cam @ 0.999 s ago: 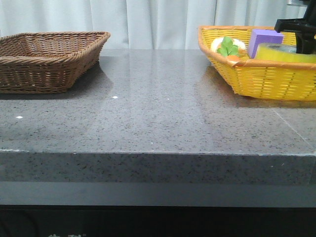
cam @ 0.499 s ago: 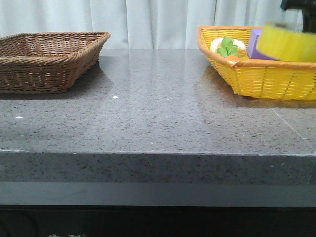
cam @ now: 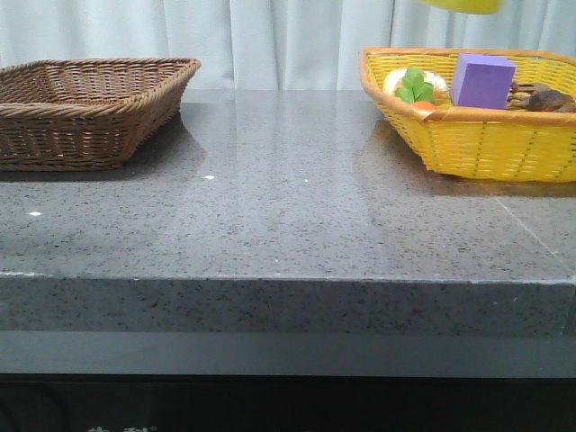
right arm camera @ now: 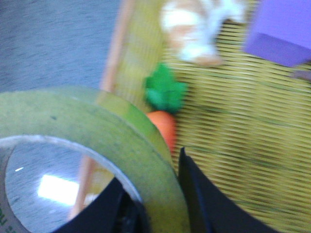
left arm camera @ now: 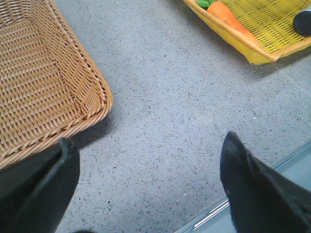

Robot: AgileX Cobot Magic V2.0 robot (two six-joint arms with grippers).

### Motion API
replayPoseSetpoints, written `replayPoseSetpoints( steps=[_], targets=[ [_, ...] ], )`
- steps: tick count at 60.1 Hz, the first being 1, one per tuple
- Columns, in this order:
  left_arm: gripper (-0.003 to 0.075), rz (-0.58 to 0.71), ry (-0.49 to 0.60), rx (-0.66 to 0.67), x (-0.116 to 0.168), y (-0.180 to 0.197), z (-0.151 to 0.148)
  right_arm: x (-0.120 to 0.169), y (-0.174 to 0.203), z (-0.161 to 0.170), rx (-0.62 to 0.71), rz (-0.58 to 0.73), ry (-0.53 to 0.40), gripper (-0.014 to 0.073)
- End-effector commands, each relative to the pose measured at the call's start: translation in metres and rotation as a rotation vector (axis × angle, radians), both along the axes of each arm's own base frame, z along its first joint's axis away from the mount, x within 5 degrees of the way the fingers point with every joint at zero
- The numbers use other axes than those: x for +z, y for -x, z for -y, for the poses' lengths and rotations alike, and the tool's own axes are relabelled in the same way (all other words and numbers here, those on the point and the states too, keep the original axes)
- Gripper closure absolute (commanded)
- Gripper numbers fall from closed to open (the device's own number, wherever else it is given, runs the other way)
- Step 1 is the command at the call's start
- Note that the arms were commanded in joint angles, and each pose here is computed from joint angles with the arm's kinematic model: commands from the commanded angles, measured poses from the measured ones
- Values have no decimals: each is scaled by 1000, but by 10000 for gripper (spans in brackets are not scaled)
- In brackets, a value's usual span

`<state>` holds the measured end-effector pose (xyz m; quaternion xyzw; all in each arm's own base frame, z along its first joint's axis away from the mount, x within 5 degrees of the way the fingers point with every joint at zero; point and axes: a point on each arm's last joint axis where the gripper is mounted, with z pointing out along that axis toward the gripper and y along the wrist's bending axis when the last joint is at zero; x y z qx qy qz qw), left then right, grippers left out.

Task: Transfer tape with both arms
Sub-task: 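Lift the tape roll with the right gripper and carry it toward the table center, then set the tape roll on the table, open the right gripper and withdraw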

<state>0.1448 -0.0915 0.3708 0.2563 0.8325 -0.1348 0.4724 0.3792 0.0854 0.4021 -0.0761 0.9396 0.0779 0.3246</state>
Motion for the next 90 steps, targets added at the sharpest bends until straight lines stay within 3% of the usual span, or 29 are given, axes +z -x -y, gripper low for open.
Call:
replayPoseSetpoints(
  steps=[1, 12, 26, 41, 60, 63, 76, 90],
  targets=[
    [135, 86, 65, -6, 18, 0, 2, 32, 18, -26, 87, 145, -24, 485],
    [135, 86, 65, -6, 18, 0, 2, 19, 28, -81, 240, 133, 26, 485],
    [135, 86, 65, -6, 18, 0, 2, -13, 27, -126, 343, 76, 116, 485],
    [135, 86, 65, -6, 18, 0, 2, -53, 13, -148, 377, 7, 187, 485],
    [135, 86, 65, -6, 18, 0, 2, -79, 1, -154, 380, -35, 221, 482],
    [135, 86, 65, -6, 18, 0, 2, -80, 1, -154, 380, -38, 222, 455],
    [135, 86, 65, -6, 18, 0, 2, -76, 1, -156, 381, -18, 191, 194],
    [135, 86, 65, -6, 18, 0, 2, -35, 20, -148, 380, 58, 104, 170]
  ],
)
